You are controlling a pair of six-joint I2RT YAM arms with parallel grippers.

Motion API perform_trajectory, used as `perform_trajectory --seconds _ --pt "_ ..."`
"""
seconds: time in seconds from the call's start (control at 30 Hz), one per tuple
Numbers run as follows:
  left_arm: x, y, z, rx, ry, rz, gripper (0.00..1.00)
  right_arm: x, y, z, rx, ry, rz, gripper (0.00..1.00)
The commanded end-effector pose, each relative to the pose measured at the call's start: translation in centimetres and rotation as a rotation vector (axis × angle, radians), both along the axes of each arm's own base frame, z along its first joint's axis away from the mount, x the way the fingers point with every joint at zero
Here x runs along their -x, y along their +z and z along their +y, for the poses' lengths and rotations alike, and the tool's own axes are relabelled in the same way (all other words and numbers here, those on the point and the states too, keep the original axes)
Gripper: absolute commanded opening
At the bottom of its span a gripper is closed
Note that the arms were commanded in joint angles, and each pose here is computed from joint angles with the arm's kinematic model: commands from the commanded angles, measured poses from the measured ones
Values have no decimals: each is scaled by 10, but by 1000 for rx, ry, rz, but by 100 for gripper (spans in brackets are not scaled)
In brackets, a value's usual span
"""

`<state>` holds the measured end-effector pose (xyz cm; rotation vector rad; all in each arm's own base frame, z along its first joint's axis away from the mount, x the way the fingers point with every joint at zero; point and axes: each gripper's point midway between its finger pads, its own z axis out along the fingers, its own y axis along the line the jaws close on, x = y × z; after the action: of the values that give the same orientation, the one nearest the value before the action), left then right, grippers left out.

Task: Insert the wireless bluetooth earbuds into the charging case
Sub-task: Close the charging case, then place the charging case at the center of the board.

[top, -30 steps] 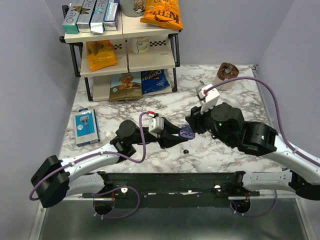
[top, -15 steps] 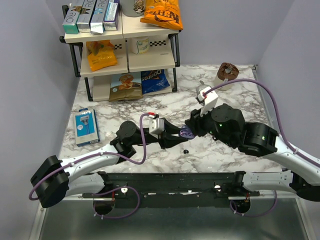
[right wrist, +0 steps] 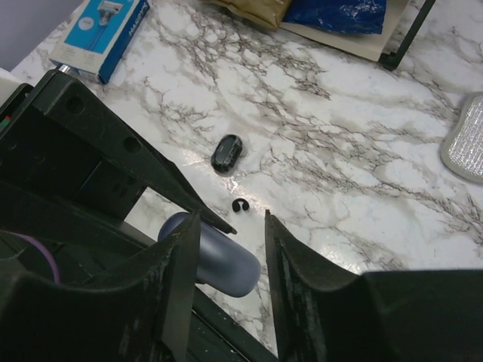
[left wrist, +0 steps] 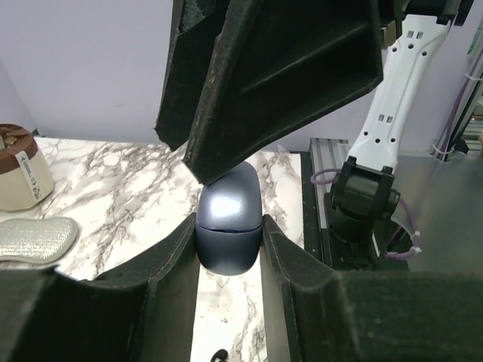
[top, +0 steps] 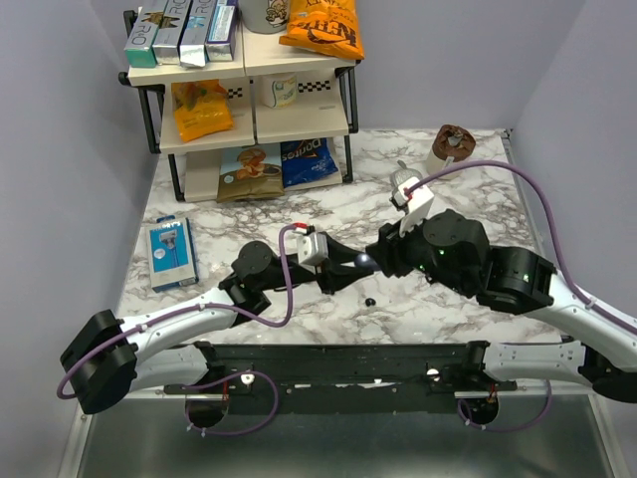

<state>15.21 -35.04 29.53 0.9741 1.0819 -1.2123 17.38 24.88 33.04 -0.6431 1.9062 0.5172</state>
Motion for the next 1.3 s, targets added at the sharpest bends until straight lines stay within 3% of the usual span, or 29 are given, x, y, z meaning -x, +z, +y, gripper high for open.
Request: perform_trajectory --seconds 0.0,0.1,0.2,0.33,0.4,0.47,0.67,0.97,1.27 --pt "-6 18 5 51 51 -44 0 -7 12 -21 -43 -104 -29 52" --pt "-25 -4 6 -19 137 38 0 -18 34 -42 -110 -224 -74 58" --pt "-59 -41 13 -131 271 250 0 -36 32 -61 -149 -336 -55 61" --pt "-116 -111 50 -270 522 668 0 -47 4 -60 -224 -335 35 61" --pt "-133 -133 63 -253 520 854 0 -48 2 -58 -249 -322 28 61" --pt "-140 -132 60 -190 470 895 0 -48 -8 -57 -237 -319 37 61" --pt "-179 -141 36 -192 480 973 0 -48 -22 -57 -220 -318 43 61" --pt "-230 -205 18 -367 594 1126 0 -47 -34 -61 -205 -326 44 61" --pt "-236 -242 21 -461 649 1177 1 -47 -28 -67 -194 -329 18 61"
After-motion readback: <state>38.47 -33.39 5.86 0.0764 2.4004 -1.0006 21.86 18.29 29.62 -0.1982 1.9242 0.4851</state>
